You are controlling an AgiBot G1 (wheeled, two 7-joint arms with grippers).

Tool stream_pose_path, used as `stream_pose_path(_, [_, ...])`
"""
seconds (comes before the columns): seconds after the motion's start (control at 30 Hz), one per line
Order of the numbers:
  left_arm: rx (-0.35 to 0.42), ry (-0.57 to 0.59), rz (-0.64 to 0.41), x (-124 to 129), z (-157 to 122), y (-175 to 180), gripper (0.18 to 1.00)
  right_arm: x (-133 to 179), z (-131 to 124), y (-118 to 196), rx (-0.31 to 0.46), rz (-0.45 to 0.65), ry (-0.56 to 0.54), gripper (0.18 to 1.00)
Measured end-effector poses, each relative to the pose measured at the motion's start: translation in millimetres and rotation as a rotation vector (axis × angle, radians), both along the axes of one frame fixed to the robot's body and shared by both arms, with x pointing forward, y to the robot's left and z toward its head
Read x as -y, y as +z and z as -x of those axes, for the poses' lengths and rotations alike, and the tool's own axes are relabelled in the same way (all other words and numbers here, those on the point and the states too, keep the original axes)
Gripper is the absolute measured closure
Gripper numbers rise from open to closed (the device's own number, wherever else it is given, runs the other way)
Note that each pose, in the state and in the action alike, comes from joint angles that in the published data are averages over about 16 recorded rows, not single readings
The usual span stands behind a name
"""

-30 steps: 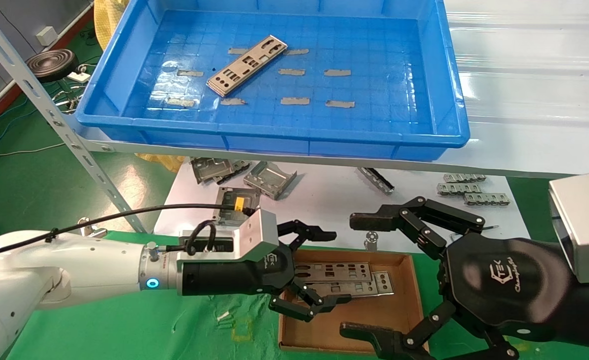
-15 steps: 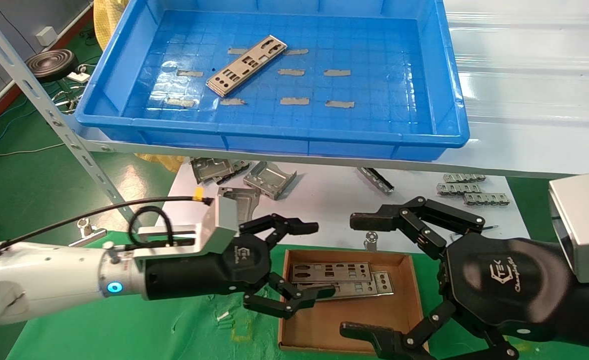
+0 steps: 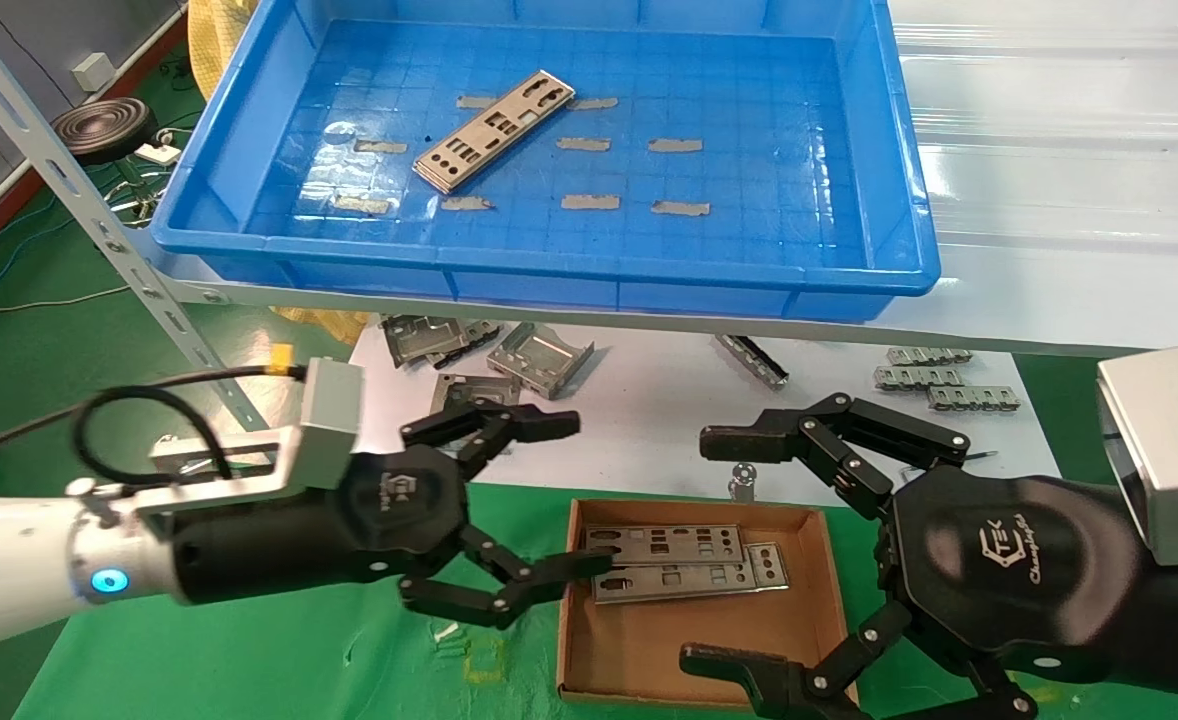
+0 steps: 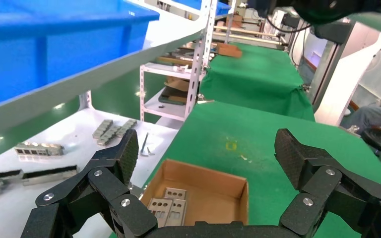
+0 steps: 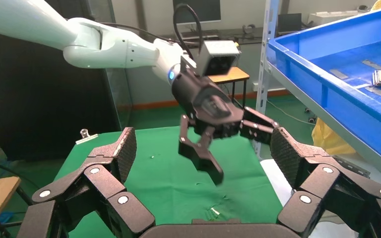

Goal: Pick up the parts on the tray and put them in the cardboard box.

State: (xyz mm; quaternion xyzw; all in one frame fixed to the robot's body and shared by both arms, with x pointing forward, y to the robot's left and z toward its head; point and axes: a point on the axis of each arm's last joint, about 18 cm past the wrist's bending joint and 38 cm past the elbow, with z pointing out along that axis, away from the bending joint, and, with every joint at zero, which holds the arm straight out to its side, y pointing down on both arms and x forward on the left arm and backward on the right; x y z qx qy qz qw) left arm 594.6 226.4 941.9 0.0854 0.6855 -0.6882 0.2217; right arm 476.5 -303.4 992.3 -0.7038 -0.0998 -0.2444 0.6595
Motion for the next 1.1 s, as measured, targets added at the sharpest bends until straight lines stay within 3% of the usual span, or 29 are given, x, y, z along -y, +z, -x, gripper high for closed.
stream_pose_path(0.5, [0.018, 0.002, 0.011, -41, 50, 25, 0.184, 0, 0, 0, 0.0, 0.0, 0.0, 0.178])
stream_pose_path(1.1, [0.051, 0.022, -0.064, -72, 115, 49, 0.184, 0, 0, 0, 0.0, 0.0, 0.0, 0.178])
